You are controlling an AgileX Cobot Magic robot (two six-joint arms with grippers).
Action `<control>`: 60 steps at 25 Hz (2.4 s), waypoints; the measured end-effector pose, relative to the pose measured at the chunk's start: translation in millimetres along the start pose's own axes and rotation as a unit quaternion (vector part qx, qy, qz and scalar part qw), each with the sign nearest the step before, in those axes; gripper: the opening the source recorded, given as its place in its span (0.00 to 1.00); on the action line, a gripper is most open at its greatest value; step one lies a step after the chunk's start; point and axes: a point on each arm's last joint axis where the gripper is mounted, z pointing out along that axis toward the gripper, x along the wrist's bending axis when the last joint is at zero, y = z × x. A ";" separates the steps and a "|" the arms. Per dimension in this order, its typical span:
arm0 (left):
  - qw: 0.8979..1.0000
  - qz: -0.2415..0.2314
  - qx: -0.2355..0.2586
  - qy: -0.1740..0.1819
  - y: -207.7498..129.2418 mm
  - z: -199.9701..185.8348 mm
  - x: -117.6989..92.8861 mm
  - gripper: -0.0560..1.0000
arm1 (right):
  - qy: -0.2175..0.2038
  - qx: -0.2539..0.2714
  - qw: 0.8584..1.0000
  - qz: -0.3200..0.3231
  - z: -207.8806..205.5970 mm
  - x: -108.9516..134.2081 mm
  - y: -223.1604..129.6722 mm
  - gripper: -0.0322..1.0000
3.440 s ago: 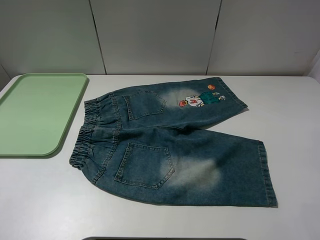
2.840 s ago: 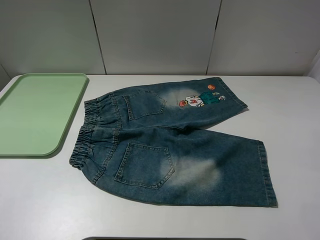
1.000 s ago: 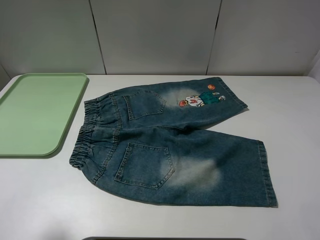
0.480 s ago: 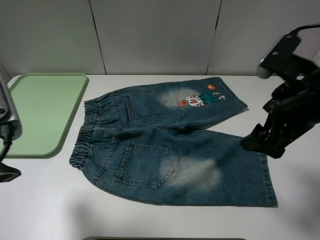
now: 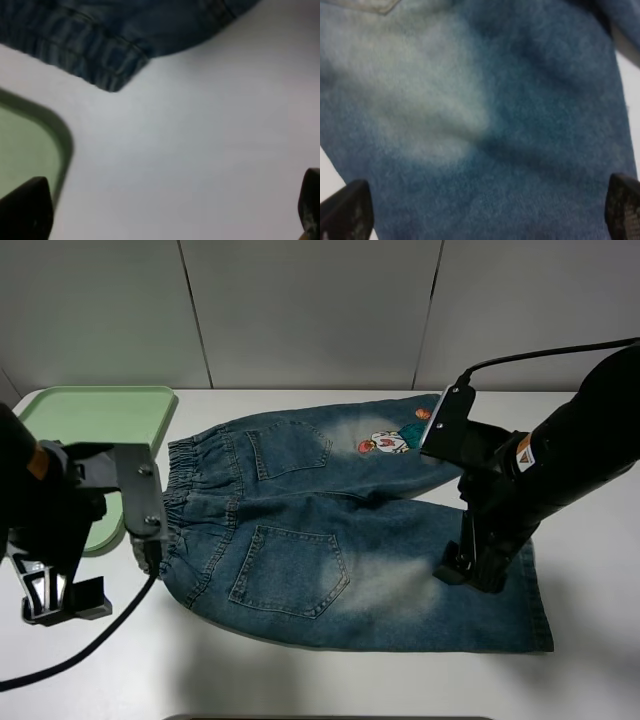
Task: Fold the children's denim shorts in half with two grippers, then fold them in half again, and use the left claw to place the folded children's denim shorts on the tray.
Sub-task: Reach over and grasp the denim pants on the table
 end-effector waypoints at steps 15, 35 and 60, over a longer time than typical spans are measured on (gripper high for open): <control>0.986 0.154 -0.039 0.056 26.4 30.8 16.8 0.96 | -0.015 0.126 0.983 -0.134 15.8 6.2 -43.1 0.71; 0.984 0.176 -0.018 0.012 66.6 74.7 36.0 0.92 | 0.017 0.175 0.974 -0.143 23.4 18.3 -66.4 0.71; 0.975 0.220 0.022 -0.030 67.2 105.2 31.7 0.92 | 0.018 0.127 0.979 -0.156 38.8 33.3 -82.4 0.71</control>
